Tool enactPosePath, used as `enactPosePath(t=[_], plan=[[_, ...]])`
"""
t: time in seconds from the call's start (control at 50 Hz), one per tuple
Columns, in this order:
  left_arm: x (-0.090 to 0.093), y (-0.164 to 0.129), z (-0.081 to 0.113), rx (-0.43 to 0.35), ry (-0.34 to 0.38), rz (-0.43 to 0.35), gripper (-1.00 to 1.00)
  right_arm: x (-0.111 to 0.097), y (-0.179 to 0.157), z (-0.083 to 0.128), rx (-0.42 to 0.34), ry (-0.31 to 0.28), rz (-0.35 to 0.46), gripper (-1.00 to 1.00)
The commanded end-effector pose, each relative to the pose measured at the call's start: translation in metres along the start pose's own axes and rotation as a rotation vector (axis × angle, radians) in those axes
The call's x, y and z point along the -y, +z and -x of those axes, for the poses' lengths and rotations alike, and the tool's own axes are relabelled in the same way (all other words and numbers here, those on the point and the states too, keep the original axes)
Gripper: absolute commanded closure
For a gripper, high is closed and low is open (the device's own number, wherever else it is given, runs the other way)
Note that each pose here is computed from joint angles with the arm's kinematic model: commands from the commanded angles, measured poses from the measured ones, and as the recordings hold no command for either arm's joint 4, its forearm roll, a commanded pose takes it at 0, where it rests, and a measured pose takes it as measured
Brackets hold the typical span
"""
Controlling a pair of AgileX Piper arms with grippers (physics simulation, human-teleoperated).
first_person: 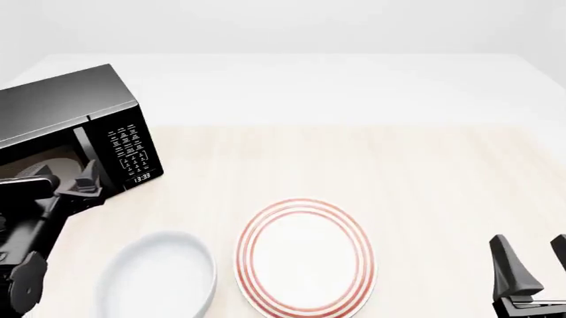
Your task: Open the microwave.
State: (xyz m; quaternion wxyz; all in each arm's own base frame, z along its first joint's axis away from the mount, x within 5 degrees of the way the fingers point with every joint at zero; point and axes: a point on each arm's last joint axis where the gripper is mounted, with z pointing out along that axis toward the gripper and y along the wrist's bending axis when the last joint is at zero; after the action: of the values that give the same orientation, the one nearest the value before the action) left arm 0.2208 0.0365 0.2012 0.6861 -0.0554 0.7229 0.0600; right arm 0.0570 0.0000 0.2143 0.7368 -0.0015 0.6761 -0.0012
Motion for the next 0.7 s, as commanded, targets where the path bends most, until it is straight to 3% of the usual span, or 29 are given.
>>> enactPosePath(t=[0.02, 0.7], plan=[[0.000, 0.007, -0.006, 0.010, 0.000, 0.002, -1.00, 0.000, 0.000, 0.000, 0.000, 0.000, 0.000, -1.00], [-0.001, 0.040, -0.024, -0.021, -0.016, 0.007, -1.00, 0.000, 0.000, 0.000, 0.000, 0.000, 0.000, -1.00]])
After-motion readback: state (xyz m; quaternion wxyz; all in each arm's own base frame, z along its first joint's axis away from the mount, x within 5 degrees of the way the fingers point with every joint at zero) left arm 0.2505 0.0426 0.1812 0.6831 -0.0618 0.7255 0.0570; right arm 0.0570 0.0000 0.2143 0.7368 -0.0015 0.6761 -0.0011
